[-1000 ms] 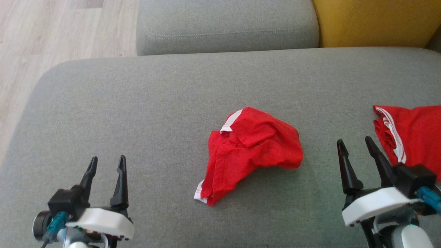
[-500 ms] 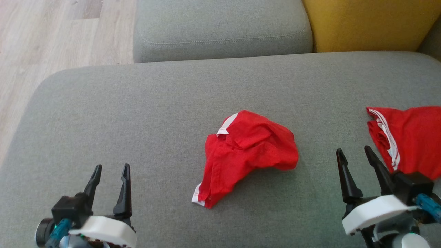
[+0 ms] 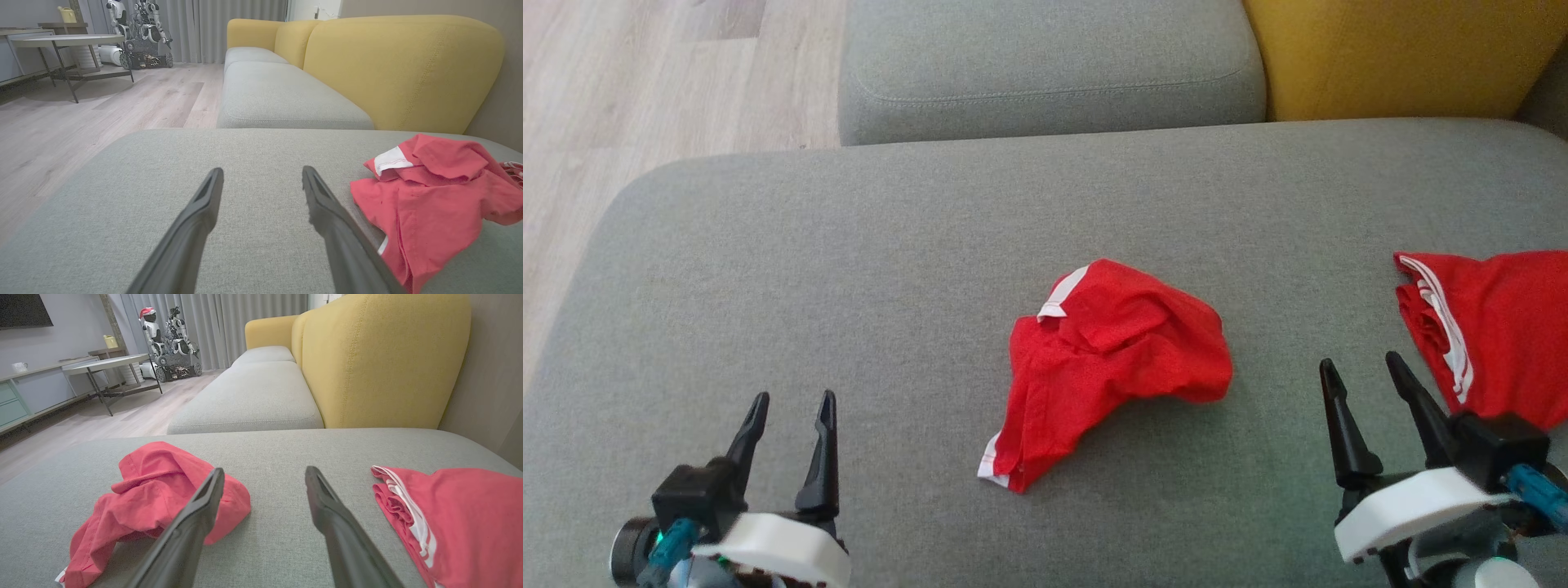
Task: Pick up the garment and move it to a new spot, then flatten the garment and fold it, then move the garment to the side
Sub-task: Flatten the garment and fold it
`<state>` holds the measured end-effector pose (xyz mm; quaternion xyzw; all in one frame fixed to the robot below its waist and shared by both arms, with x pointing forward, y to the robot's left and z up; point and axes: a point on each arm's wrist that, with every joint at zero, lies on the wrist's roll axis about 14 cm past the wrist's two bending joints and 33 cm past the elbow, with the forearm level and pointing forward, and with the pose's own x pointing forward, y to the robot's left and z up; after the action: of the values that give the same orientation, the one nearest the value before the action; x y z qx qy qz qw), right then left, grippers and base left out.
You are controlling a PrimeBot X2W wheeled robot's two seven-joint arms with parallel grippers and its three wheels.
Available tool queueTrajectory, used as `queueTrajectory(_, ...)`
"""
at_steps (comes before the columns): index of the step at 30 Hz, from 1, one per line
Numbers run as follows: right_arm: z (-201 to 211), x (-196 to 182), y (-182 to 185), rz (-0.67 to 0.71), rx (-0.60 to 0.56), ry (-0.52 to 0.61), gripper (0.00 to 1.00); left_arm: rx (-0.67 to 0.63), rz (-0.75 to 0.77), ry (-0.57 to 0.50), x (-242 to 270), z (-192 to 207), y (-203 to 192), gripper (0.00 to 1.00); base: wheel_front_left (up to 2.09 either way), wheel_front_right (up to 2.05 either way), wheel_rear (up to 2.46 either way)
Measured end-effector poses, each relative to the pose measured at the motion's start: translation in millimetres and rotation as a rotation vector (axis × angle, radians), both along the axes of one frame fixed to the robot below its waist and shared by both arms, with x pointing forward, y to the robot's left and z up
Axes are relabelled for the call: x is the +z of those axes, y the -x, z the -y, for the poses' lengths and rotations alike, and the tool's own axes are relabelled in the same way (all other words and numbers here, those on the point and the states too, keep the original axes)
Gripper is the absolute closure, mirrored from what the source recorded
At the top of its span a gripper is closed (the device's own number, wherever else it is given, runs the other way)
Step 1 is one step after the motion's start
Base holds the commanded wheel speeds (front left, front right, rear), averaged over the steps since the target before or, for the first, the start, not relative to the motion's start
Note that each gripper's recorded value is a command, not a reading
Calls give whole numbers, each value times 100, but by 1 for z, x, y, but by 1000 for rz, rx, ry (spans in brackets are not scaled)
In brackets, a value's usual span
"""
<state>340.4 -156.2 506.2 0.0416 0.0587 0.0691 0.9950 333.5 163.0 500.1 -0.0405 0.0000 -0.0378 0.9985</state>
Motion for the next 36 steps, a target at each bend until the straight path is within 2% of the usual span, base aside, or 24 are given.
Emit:
queueTrajectory(8, -3, -3, -2, -10, 8, 0, 0, 2, -9, 0, -3, -1, 0, 0, 0, 0, 0)
queueTrajectory(13, -25, -12, -3, -44, 76, -2, 0, 9, -20, -1, -6, -1, -1, 0, 0, 0, 0)
queueTrajectory(20, -103, -30, -8, -114, 342, 15, 0, 1, -8, 2, -3, 2, -16, 0, 0, 0, 0)
queueTrajectory(25, -167, -64, 17, -236, 574, 11, 0, 13, -2, 5, -5, -3, -28, 0, 0, 0, 0)
queueTrajectory(30, -199, -90, 24, -298, 725, 54, 0, 31, -17, 8, -13, -7, -34, 0, 0, 0, 0)
queueTrajectory(32, -210, -107, 22, -331, 787, 104, 0, 41, -9, 14, -12, -9, -38, 0, 0, 0, 0)
queueTrajectory(36, -215, -126, 25, -375, 839, 158, 0, 62, -2, 19, -11, -14, -41, 0, 0, 0, 0)
